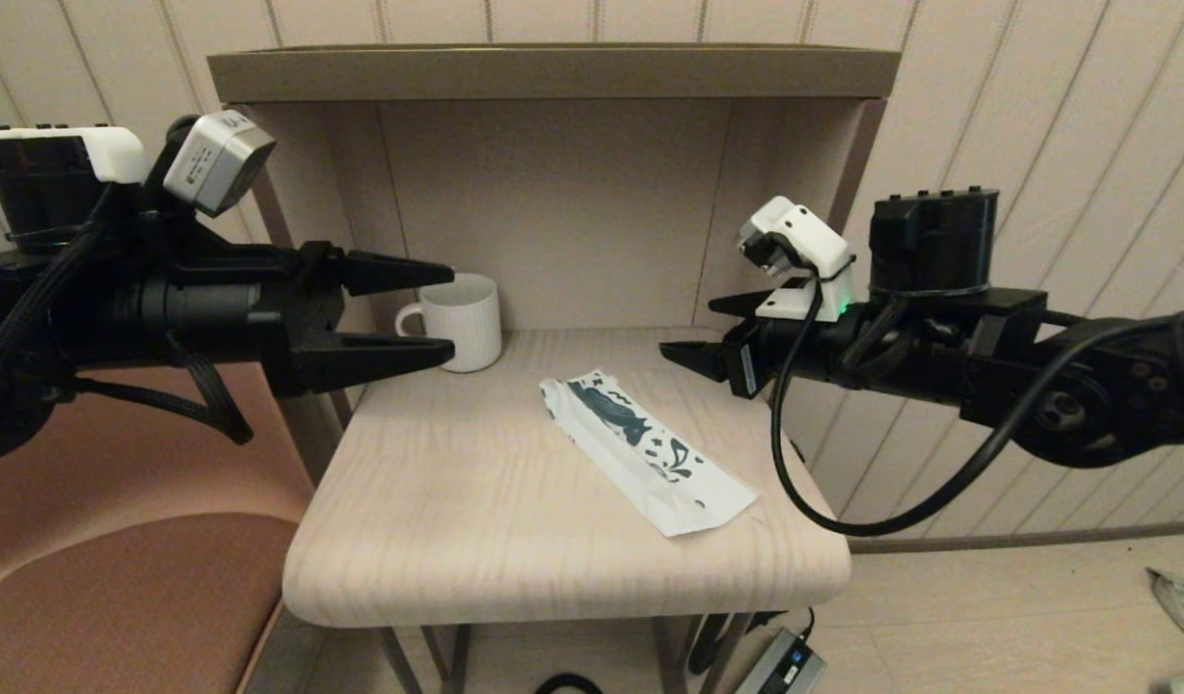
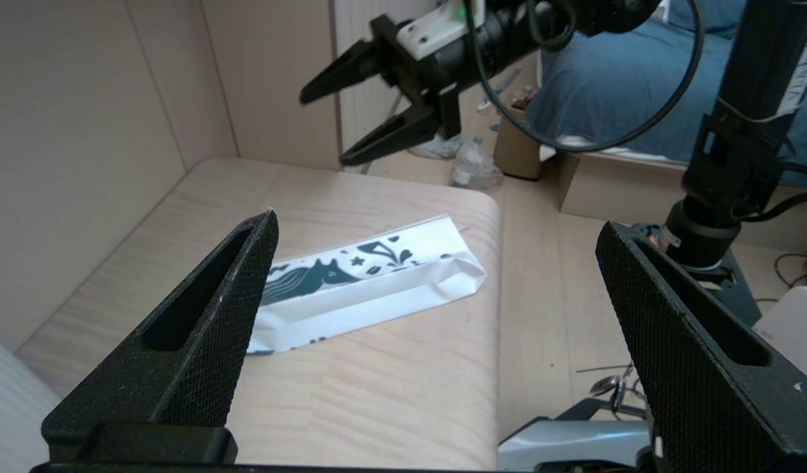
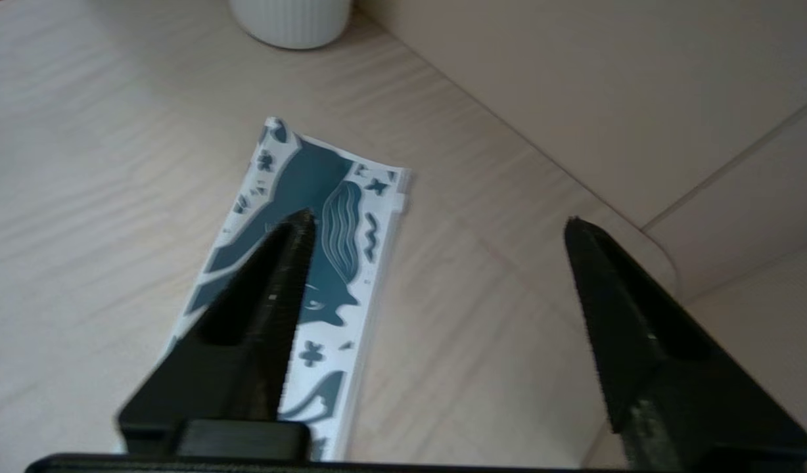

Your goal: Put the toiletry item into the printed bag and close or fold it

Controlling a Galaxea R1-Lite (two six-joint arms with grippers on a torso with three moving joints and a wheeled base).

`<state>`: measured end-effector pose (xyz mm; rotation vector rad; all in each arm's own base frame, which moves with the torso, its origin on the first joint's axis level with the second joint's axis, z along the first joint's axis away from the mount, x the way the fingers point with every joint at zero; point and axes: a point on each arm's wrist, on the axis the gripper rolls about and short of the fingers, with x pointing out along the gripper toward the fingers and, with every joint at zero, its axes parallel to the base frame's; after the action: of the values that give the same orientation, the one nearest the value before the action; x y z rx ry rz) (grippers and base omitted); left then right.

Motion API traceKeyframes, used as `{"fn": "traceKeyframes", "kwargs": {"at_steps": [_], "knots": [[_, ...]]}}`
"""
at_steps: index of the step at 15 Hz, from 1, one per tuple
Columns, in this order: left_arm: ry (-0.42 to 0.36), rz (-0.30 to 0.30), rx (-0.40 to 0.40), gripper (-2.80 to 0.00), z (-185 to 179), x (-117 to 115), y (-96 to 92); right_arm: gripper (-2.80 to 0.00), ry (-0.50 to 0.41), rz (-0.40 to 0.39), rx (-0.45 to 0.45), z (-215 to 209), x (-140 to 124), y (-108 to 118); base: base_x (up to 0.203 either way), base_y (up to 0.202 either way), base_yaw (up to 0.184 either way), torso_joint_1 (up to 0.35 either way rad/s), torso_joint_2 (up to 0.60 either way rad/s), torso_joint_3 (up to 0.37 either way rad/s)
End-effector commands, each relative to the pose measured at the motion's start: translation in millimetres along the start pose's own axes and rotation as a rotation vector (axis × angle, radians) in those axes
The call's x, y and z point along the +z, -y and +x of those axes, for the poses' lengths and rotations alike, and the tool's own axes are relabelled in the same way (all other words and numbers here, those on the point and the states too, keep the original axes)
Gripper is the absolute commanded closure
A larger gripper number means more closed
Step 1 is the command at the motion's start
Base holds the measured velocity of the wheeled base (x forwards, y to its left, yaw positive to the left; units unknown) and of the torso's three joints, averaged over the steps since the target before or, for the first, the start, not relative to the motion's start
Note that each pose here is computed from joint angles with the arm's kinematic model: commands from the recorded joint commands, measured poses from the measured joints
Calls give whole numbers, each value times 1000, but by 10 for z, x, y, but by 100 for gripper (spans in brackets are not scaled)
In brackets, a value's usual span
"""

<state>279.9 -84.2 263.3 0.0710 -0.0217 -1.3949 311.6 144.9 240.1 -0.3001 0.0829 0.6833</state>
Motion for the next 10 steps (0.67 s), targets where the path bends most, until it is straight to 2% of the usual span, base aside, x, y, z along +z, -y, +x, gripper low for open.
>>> {"fn": "traceKeyframes", "kwargs": {"at_steps": [1,2,5,7,10], "knots": [[0,-1,-8,-280,11,-12,-12,0,26,-6,-12,-94,82,17,0,0,0,0,0,0],[0,-3,-10,0,12,-17,-10,0,39,-8,-13,-164,133,5,0,0,0,0,0,0],[-1,-7,-16,0,27,-23,7,0,39,-7,4,-352,236,-65,0,0,0,0,0,0],[5,5,-19,0,-9,34,87,0,54,-9,0,-482,295,-83,0,0,0,0,0,0],[20,37,-13,0,-154,159,408,0,63,13,-4,-726,376,-118,0,0,0,0,0,0]]}}
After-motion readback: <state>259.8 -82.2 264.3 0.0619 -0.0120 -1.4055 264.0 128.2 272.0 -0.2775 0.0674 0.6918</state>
